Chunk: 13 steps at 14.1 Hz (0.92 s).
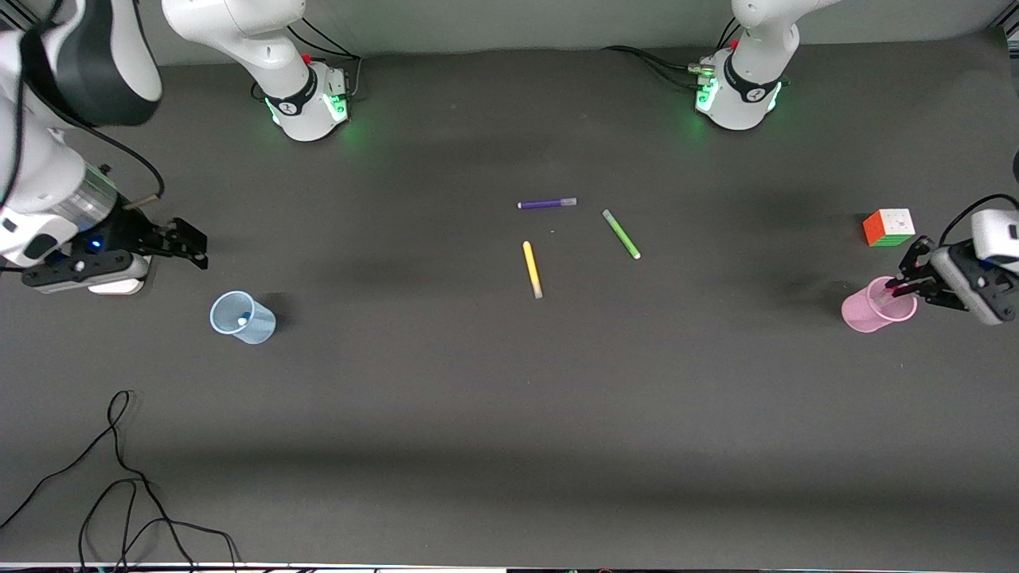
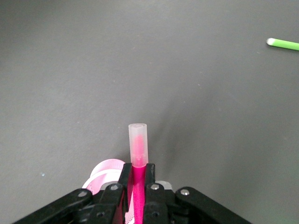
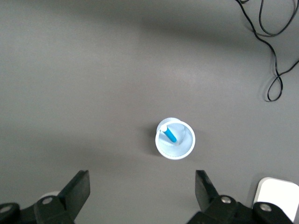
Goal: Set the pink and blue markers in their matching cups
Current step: 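Release the pink marker into the pink cup with the left gripper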
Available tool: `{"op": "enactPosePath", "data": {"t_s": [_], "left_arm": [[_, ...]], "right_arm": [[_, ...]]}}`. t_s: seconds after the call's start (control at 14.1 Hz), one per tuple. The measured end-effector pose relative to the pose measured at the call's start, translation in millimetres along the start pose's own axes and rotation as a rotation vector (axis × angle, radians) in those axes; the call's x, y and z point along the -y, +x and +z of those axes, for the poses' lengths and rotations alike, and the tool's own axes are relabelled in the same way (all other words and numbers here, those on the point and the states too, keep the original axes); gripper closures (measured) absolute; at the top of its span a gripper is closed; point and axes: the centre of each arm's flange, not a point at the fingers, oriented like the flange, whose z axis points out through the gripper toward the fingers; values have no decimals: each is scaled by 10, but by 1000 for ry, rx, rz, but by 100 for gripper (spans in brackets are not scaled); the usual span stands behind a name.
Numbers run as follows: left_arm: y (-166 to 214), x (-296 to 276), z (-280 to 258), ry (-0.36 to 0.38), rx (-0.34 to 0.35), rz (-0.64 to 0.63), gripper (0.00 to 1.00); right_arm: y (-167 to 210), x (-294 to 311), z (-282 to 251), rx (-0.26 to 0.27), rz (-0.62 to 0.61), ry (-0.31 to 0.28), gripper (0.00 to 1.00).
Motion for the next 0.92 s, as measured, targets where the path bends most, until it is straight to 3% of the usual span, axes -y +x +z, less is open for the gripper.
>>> {"op": "enactPosePath", "data": {"t_s": [0.35,0.57,0.92], "left_arm": [[-487,88,133,-9,-168,160,85],[-735,190,485,-35,-271,206,85],[-925,296,769,-49,-331,215,85]], "right_arm": [[-102,56,-595,-33,-7,8,0],[-160,89,-765,-16,7,40,0],[-209,95,-725,32,32,47,0]]}}
